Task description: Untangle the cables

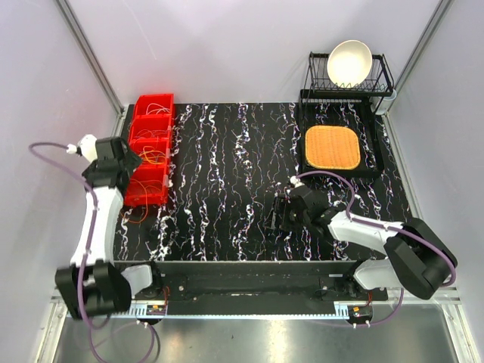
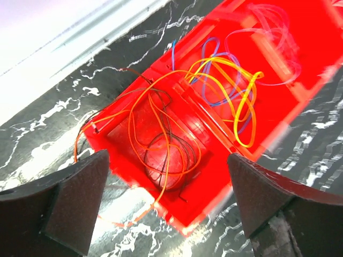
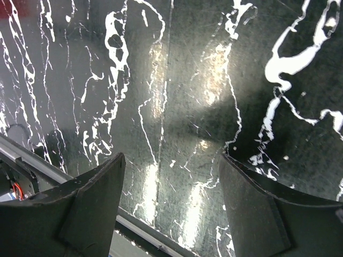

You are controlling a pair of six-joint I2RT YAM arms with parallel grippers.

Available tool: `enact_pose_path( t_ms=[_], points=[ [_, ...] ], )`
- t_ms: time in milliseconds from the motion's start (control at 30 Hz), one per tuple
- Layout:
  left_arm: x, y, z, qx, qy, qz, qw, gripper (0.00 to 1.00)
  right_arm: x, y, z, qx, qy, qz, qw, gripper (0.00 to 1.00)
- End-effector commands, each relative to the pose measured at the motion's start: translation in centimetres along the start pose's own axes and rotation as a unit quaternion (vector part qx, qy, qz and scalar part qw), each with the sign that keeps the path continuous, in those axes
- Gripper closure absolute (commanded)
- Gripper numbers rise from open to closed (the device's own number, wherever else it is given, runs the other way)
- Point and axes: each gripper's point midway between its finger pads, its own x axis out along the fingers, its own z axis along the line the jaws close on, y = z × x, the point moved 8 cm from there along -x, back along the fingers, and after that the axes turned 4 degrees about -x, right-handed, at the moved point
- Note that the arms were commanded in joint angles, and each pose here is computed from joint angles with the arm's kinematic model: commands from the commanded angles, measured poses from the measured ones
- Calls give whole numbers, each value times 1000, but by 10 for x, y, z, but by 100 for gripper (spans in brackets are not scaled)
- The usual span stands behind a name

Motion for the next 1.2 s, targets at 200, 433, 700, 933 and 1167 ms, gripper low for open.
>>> enact_pose_path(
  t_ms=[200, 433, 700, 933, 1167],
  points=[
    [-33, 71, 64, -69, 29, 5, 997, 9, 8, -4, 6, -17, -11, 22, 1000, 24],
    [-23, 97, 71, -47, 39, 51, 997, 14, 10, -6, 7, -13, -5, 26, 1000, 24],
    [-15, 109, 74, 10, 21, 85, 996, 17, 5, -5, 6, -12, -10, 13, 1000, 27],
    [-3, 118, 73, 35, -8, 88, 995, 20, 0, -4, 7, -23, -30, -3, 999, 27],
    [5, 122, 70, 39, -18, 92, 995, 40, -4, -1, 6, -26, -45, -10, 999, 26]
  ],
)
